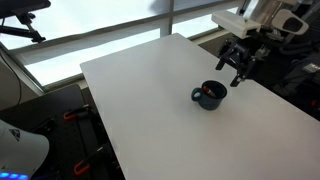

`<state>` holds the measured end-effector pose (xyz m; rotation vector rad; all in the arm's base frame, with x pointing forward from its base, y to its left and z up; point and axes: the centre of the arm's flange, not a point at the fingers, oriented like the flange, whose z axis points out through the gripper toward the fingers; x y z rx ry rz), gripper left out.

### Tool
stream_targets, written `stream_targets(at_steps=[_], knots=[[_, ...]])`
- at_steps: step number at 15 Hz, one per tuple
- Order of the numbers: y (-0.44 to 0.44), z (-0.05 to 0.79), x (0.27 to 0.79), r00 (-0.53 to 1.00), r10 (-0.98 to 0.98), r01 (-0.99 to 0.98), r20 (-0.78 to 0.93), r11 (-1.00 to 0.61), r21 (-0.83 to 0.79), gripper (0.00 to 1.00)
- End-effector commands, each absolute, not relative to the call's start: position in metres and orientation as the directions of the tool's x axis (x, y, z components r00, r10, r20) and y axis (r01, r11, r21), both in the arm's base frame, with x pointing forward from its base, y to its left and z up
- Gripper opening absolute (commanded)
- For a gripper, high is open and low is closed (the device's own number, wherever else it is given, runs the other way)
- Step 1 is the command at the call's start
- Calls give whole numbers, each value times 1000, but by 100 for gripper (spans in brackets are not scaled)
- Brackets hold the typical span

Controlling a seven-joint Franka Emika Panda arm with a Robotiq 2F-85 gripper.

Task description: Remove the marker from the cup

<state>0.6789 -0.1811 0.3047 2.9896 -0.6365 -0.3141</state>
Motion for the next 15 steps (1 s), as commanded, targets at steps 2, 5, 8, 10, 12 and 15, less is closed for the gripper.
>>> stream_targets(at_steps=[2, 5, 8, 10, 12, 15], knots=[[-187, 294, 713, 911, -373, -375, -176, -927, 25, 100], [-185, 281, 724, 920, -345, -354, -188, -935, -17, 100], [-183, 269, 732, 926, -325, -338, -194, -941, -36, 99], [-184, 263, 736, 928, -315, -329, -197, -944, -41, 81], [-184, 257, 739, 926, -316, -330, -206, -943, -39, 71], [-182, 245, 743, 918, -320, -335, -234, -942, -27, 65]])
